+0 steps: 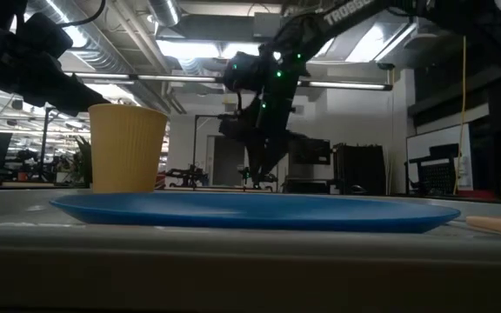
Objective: Pick and place plate/cup/fork/spoon on tray
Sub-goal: Put the black spoon on the gray tray to the right of the blue plate
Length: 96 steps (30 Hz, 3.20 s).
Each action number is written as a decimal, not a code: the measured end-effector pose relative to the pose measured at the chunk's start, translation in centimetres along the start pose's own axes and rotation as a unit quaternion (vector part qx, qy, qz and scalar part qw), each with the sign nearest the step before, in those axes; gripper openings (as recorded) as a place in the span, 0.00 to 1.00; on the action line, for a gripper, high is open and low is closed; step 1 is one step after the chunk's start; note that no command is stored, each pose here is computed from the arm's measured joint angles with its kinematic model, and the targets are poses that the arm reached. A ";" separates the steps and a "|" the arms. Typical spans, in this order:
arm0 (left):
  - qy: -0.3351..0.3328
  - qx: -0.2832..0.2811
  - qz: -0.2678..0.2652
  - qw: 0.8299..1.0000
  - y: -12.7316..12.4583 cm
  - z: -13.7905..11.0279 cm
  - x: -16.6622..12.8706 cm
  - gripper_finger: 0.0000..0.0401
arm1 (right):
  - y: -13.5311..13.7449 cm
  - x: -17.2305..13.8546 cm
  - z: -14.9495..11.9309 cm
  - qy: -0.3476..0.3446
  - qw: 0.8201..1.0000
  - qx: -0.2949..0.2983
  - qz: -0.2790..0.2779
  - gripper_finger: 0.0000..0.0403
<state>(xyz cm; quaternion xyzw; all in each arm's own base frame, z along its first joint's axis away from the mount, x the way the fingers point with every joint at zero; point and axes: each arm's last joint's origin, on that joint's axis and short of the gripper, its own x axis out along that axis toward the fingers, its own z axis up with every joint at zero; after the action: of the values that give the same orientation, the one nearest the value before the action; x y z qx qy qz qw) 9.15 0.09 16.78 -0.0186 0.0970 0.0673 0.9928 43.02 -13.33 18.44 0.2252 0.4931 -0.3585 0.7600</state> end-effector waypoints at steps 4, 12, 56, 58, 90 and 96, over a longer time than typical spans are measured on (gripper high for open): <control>0.000 0.000 0.000 1.000 0.0 0.0 0.0 0.36 | -0.7 1.5 -0.1 0.051 0.998 0.004 0.033 0.30; 0.000 0.000 0.000 1.000 0.0 0.0 0.0 0.36 | -1.5 2.4 0.6 0.041 0.998 -0.013 0.045 0.30; 0.000 0.000 0.000 1.000 0.0 0.0 0.0 0.36 | -1.6 5.7 -0.7 0.103 0.994 -0.004 0.028 0.11; 0.000 0.000 0.000 1.000 0.0 0.0 0.0 0.36 | -1.6 5.7 -0.8 0.104 0.994 0.007 0.027 0.05; 0.000 0.000 0.000 1.000 0.0 0.0 0.0 0.36 | 0.1 3.6 -1.1 0.076 0.996 0.039 0.033 0.00; 0.000 0.000 0.000 1.000 0.0 0.0 0.0 0.36 | 0.1 3.1 -0.8 0.062 0.997 0.041 0.033 0.01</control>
<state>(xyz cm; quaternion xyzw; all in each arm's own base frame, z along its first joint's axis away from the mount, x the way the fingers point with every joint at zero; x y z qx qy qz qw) 9.15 0.10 16.79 -0.0187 0.0968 0.0673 0.9929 43.46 -13.73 15.29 0.2942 0.5167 -0.3385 0.7293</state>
